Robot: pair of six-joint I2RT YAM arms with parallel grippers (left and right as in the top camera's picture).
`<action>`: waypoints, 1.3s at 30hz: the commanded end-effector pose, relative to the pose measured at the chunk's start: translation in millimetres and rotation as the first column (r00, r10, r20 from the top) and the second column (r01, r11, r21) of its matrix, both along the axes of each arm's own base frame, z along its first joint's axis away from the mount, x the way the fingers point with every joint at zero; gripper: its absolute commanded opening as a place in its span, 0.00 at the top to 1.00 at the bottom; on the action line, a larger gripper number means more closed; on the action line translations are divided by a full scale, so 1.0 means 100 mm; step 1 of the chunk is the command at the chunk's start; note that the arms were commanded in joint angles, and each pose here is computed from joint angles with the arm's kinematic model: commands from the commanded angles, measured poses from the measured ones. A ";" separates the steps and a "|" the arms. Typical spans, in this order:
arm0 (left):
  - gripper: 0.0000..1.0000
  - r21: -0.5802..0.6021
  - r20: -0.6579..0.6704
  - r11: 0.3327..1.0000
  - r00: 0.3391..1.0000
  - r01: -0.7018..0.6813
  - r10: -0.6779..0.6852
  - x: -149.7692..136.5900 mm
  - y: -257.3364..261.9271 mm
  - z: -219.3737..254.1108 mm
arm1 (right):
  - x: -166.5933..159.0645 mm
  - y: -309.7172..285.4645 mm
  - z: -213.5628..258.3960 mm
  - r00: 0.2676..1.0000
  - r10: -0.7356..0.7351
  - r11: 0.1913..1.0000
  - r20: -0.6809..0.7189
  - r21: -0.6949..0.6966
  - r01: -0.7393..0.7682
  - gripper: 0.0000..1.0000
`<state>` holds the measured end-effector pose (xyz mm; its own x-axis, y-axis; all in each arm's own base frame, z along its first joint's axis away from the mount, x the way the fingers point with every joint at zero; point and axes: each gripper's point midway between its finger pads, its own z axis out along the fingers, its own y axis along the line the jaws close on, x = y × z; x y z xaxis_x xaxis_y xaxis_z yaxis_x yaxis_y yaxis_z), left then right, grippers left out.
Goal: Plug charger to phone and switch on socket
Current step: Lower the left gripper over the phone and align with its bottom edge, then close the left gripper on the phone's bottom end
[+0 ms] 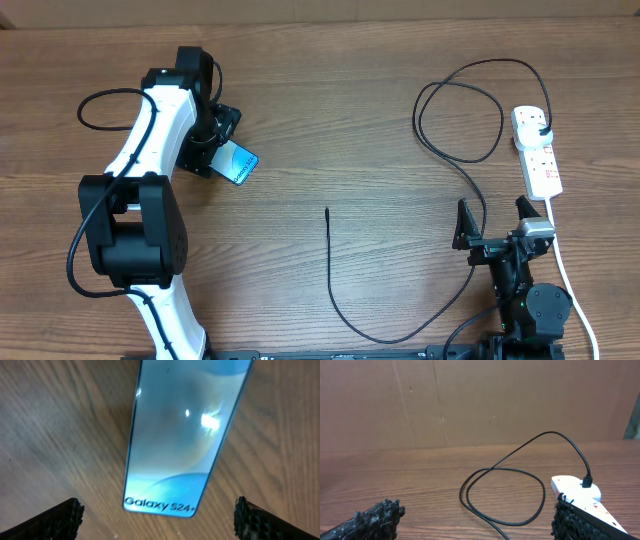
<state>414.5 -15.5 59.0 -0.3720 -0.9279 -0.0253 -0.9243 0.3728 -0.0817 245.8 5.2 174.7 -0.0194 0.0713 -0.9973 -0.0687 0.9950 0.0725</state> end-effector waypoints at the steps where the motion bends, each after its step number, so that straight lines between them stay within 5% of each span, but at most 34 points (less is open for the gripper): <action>1: 0.00 0.077 0.026 0.997 1.000 -0.019 0.017 0.08 0.12 0.01 | 0.00 -0.02 -0.02 1.000 -0.010 1.000 0.001 -0.001 0.010 0.00; 39: 0.00 0.068 0.032 0.998 0.999 0.017 -0.019 0.29 0.09 -0.43 | 0.00 -0.02 -0.02 1.000 -0.010 1.000 0.001 -0.001 0.010 0.00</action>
